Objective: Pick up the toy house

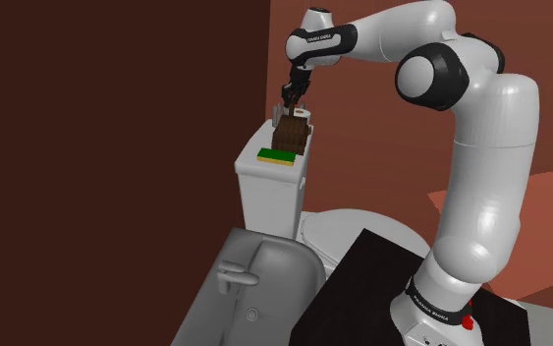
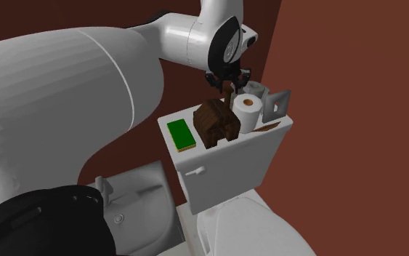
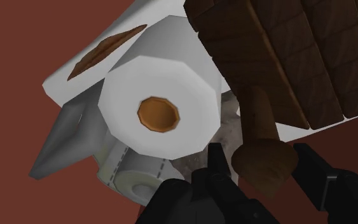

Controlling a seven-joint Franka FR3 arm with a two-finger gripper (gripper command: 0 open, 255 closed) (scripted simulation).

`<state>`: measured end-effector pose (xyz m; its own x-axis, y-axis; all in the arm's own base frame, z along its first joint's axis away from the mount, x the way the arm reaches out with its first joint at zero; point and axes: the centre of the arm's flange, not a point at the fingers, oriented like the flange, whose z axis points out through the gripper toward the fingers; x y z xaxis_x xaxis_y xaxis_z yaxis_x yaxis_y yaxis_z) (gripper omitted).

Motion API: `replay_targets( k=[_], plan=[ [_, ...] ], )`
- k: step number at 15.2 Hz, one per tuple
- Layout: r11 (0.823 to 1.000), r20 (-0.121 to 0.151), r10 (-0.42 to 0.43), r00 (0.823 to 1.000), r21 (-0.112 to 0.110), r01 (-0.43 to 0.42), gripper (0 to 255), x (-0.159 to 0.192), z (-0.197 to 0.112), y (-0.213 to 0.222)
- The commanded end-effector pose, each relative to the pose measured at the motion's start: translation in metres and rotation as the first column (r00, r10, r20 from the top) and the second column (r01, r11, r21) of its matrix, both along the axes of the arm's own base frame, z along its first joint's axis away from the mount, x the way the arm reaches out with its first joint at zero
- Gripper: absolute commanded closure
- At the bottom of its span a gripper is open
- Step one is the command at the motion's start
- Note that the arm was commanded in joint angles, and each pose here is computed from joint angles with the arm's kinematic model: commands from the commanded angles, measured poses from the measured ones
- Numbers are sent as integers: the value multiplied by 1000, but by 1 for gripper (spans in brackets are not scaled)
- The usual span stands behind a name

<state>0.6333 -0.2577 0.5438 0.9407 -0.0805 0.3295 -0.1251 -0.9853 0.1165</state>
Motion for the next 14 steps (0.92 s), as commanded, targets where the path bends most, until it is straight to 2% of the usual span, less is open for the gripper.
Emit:
replay_targets(
  k=[1, 5, 14],
  plan=[
    [1000, -1, 0, 1000, 0, 0, 255, 0, -1, 0],
    [1000, -1, 0, 1000, 0, 0, 255, 0, 0, 0],
    [1000, -1, 0, 1000, 0, 0, 255, 0, 47, 0]
  ],
)
